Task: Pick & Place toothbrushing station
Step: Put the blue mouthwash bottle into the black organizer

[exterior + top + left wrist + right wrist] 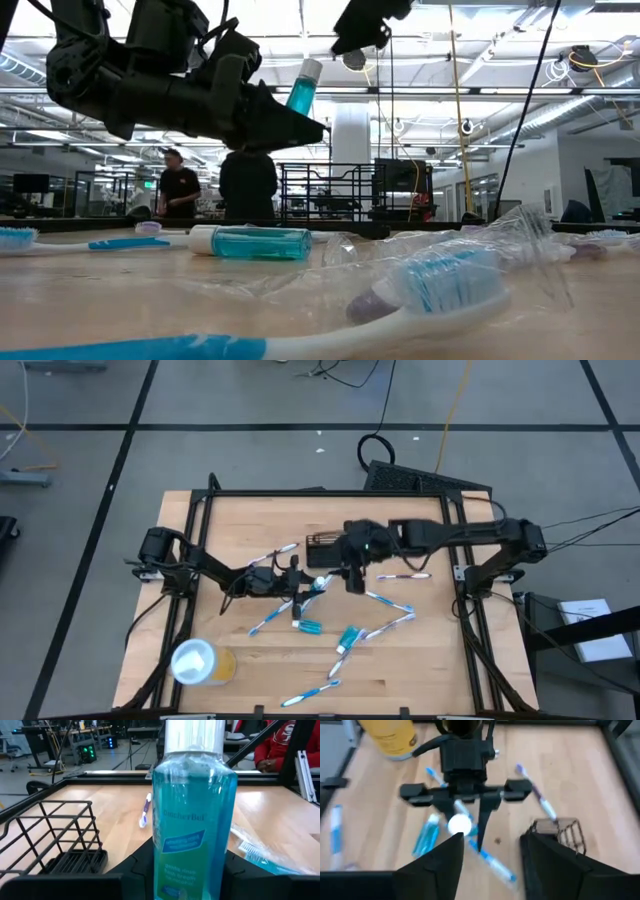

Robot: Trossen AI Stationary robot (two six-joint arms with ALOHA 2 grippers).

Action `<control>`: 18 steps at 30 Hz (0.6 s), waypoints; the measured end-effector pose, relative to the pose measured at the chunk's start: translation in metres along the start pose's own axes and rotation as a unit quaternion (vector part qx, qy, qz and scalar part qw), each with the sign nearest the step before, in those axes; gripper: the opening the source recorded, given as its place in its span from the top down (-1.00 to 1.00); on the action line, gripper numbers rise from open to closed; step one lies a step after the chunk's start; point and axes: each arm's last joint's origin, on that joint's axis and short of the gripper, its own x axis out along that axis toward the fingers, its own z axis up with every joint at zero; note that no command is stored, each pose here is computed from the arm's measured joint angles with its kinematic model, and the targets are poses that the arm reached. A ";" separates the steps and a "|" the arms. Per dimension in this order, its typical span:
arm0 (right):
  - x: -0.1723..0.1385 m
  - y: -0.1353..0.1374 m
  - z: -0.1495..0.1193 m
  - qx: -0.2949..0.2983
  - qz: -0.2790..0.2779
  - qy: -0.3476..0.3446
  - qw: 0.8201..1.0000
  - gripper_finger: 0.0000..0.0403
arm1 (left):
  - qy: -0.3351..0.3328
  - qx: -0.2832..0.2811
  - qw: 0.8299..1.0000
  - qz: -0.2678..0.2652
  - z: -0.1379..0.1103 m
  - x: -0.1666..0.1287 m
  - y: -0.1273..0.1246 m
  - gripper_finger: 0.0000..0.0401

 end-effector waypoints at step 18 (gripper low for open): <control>0.047 -0.002 0.016 0.028 0.099 0.146 0.984 0.08 | 0.004 -0.005 1.000 0.005 -0.001 0.001 0.009 0.42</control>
